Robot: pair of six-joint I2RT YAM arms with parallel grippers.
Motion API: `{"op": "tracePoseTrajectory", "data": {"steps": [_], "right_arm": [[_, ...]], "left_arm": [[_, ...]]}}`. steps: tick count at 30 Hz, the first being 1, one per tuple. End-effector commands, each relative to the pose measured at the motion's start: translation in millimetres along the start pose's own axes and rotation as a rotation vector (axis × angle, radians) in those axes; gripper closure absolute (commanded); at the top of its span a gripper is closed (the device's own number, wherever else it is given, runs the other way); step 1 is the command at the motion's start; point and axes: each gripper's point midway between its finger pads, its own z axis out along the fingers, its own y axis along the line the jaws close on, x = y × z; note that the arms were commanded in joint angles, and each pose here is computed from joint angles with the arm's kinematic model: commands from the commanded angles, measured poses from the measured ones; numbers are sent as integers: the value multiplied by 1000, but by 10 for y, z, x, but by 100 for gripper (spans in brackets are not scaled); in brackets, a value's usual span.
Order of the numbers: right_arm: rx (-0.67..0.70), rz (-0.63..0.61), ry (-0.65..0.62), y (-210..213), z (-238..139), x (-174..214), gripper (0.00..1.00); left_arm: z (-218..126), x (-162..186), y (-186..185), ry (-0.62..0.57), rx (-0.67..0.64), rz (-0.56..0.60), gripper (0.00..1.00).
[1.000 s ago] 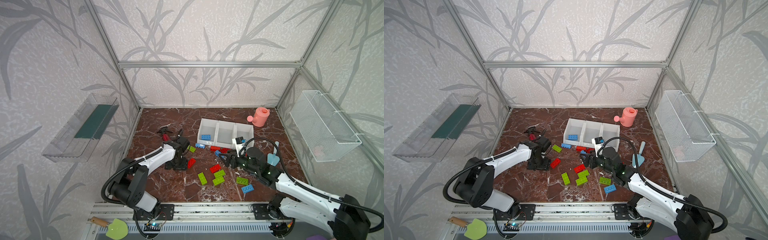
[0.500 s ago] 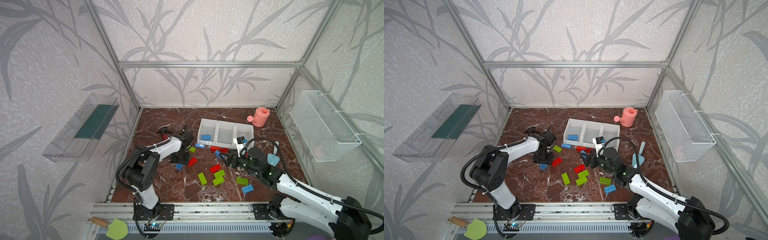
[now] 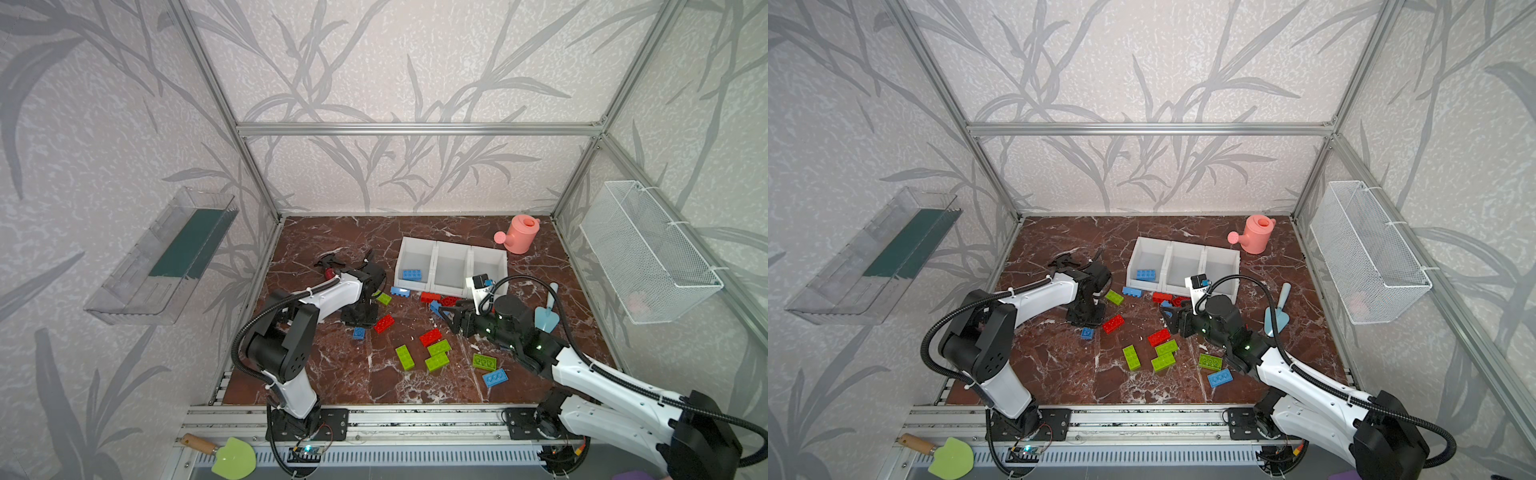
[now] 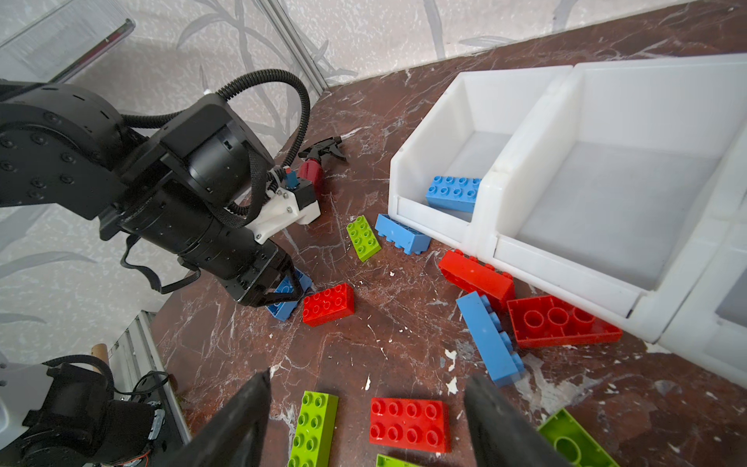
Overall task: Sort the legos into containers by color
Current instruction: 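Lift the blue brick with the left gripper and drop it into the bin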
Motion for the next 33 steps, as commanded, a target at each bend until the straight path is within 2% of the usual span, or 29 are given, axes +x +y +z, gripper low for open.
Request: {"op": "tracePoseTrajectory", "data": {"steps": [1, 8, 13, 19, 24, 33], "right_arm": [[14, 0, -1, -33, 8, 28, 24], [33, 10, 12, -80, 54, 69, 24], [32, 27, 13, -95, 81, 90, 24], [73, 12, 9, -163, 51, 87, 24], [80, 11, 14, -181, 73, 107, 24], [85, -3, -6, -185, 31, 70, 24]], "left_arm": [[-191, -40, 57, -59, -2, -5, 68], [-753, -364, -40, -188, 62, 21, 68], [-1208, -794, -222, -304, 134, 33, 68], [-1513, -1361, -511, -394, 227, 34, 68], [-1631, -1786, -812, -446, 304, 21, 68], [-1325, -2227, -1212, -406, 336, 22, 68]]}}
